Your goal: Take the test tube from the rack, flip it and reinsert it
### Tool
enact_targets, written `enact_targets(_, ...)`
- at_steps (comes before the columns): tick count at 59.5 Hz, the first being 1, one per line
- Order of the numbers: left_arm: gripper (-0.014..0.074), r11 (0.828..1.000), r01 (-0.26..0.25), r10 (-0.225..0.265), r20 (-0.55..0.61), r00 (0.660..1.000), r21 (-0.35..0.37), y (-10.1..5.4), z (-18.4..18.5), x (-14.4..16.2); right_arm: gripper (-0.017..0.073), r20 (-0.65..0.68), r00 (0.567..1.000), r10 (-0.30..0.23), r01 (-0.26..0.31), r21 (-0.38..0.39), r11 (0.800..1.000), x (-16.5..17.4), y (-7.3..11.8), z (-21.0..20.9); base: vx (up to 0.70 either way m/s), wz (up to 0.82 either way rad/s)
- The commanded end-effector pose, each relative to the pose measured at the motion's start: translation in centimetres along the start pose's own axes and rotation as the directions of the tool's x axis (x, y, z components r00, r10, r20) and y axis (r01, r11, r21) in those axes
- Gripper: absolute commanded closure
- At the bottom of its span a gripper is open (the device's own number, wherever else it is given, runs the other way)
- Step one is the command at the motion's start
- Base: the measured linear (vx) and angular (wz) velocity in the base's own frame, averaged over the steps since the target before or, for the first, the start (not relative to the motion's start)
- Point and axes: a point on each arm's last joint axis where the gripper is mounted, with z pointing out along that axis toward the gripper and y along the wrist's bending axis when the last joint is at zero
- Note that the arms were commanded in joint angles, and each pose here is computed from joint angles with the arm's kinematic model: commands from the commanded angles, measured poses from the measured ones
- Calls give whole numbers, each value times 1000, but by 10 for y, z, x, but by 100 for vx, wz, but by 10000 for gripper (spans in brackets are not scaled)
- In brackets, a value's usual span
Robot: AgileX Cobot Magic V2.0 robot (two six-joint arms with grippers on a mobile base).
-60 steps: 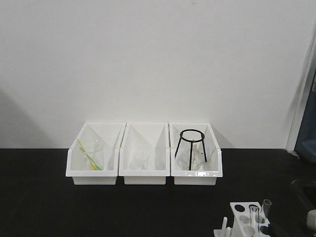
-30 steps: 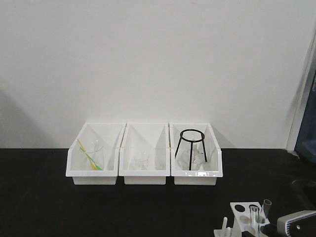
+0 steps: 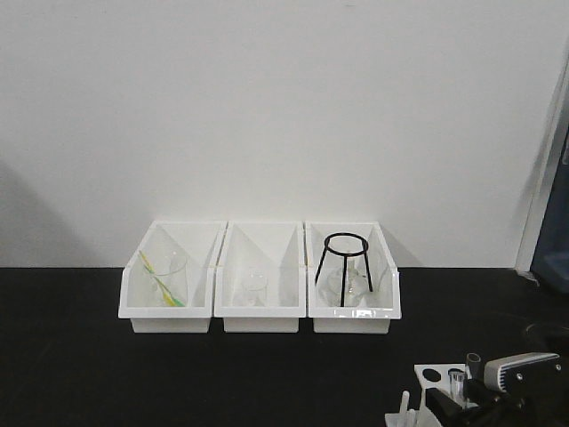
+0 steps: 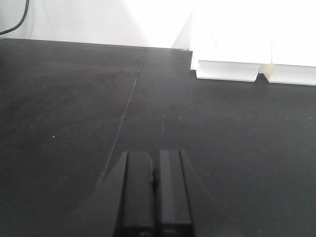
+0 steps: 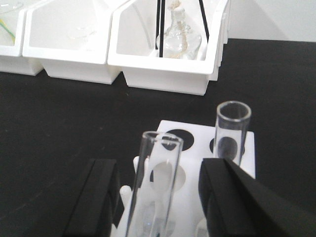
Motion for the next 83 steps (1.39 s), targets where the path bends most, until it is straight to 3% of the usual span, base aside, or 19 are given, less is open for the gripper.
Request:
enact_targets(1, 600, 1000, 2, -4, 97, 995, 24, -2, -1, -8, 130, 109, 994, 6, -2, -30, 1000, -19, 3, 0, 0, 0)
enact_targets(26, 600, 1000, 2, -4, 97, 995, 24, -2, -1, -8, 181, 65, 998, 6, -2, -63, 998, -6, 4, 9, 0, 0)
enact_targets(50, 600, 1000, 2, -4, 97, 995, 24, -2, -1, -8, 421, 78, 997, 3, 3, -76, 997, -6, 4, 10, 0, 0)
enact_targets(67, 600, 1000, 2, -4, 97, 995, 24, -2, -1, -8, 423, 185, 983, -15, 32, -92, 995, -25, 9, -1, 0, 0)
enact_targets(83, 600, 1000, 2, -4, 97, 995, 24, -2, -1, -8, 422, 335, 940, -59, 91, -81, 993, -59, 15, -29, 0, 0)
